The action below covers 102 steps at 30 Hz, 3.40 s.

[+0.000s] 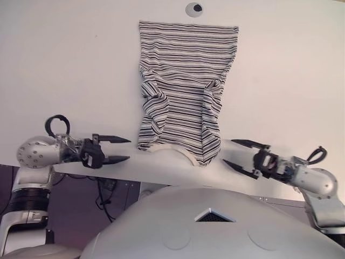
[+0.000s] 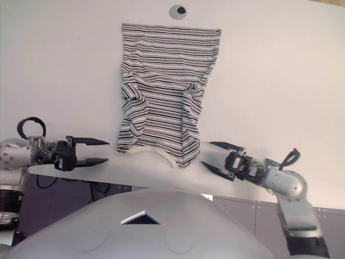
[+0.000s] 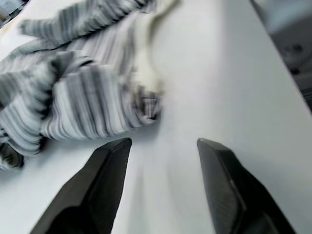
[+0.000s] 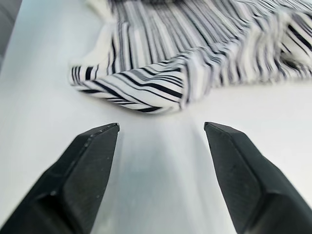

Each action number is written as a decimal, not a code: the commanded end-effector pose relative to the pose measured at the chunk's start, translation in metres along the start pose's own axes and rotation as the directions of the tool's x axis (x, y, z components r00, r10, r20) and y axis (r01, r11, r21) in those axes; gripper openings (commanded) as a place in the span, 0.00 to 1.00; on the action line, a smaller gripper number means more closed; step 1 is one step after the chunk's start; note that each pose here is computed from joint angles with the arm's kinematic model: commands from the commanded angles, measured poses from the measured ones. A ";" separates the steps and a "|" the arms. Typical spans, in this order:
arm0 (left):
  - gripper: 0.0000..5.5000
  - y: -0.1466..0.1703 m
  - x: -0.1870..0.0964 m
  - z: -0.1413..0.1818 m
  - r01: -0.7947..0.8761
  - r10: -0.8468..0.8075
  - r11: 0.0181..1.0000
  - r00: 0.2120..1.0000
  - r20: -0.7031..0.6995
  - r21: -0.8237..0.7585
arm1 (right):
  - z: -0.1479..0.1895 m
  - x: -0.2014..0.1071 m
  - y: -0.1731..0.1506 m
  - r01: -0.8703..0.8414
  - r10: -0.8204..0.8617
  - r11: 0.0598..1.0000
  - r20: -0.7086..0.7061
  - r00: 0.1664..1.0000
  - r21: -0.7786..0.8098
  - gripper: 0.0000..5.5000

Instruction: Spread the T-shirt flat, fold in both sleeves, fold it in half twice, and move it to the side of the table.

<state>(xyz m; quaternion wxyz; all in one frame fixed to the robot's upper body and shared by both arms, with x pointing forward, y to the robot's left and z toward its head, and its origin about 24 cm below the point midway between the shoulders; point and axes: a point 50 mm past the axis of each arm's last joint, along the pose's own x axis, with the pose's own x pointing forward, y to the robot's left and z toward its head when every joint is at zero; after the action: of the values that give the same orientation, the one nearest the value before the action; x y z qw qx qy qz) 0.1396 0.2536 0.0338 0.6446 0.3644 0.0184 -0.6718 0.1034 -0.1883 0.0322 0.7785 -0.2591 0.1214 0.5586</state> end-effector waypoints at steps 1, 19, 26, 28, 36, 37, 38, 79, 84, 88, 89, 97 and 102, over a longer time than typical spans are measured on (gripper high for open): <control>0.45 -0.001 0.017 -0.010 0.032 -0.032 0.999 0.999 -0.017 0.019 | 0.001 0.008 -0.001 -0.058 0.058 0.987 -0.003 0.998 -0.148 0.58; 0.07 -0.004 0.023 -0.016 0.052 -0.052 0.996 0.999 0.011 0.067 | 0.061 0.027 -0.023 -0.102 0.108 0.971 0.020 0.994 -0.216 0.10; 0.00 0.008 0.019 -0.001 0.075 -0.053 0.961 0.995 0.089 -0.267 | 0.077 0.020 -0.031 -0.126 0.113 0.982 0.094 0.989 0.139 0.00; 0.00 0.025 0.007 0.022 0.209 -0.103 0.828 0.969 0.225 -0.520 | 0.075 0.007 -0.037 -0.233 0.201 0.898 0.122 0.972 0.373 0.00; 0.00 0.065 -0.032 0.091 0.605 -0.317 0.573 0.786 0.531 -0.553 | 0.072 -0.055 -0.045 -0.548 0.472 0.623 0.289 0.833 0.558 0.00; 0.00 0.065 -0.032 0.094 0.611 -0.309 0.570 0.779 0.545 -0.550 | 0.071 -0.060 -0.045 -0.558 0.477 0.614 0.301 0.826 0.558 0.00; 0.00 0.066 -0.032 0.097 0.618 -0.299 0.561 0.771 0.562 -0.550 | 0.070 -0.063 -0.046 -0.562 0.477 0.609 0.308 0.823 0.559 0.00; 0.19 0.177 -0.016 -0.046 -0.522 0.493 0.659 0.843 -0.214 -0.541 | 0.039 0.049 -0.171 0.281 -0.318 0.933 0.150 0.936 0.224 0.22; 0.19 0.168 0.000 0.014 -0.093 0.221 0.837 0.959 0.178 -0.540 | 0.047 0.056 -0.155 0.081 -0.079 0.997 0.124 0.989 -0.009 0.22; 0.19 0.153 0.020 0.036 0.175 -0.109 0.894 0.978 0.178 -0.413 | 0.033 0.064 -0.154 -0.007 -0.004 0.974 -0.047 0.999 -0.226 0.22; 0.19 0.146 0.025 0.030 0.232 -0.210 0.900 0.973 0.100 -0.369 | 0.032 0.066 -0.156 -0.022 0.003 0.965 -0.072 0.997 -0.261 0.22; 0.19 0.172 0.061 -0.037 0.452 -0.217 0.859 0.746 -0.630 0.240 | 0.007 0.081 -0.126 -0.325 0.236 0.908 -0.319 0.918 -0.263 0.22; 0.19 0.267 0.088 0.002 0.347 0.368 0.424 0.778 -0.509 0.837 | 0.047 0.092 -0.114 -0.252 0.257 0.959 0.023 0.966 -0.127 0.22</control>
<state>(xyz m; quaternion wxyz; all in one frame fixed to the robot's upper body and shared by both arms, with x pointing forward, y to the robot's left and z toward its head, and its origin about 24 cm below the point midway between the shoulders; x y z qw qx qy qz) 0.3369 0.1652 0.0832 0.4609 0.6756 0.0805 -0.5697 0.2538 -0.1373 0.0531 0.6747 -0.3759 0.1120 0.6252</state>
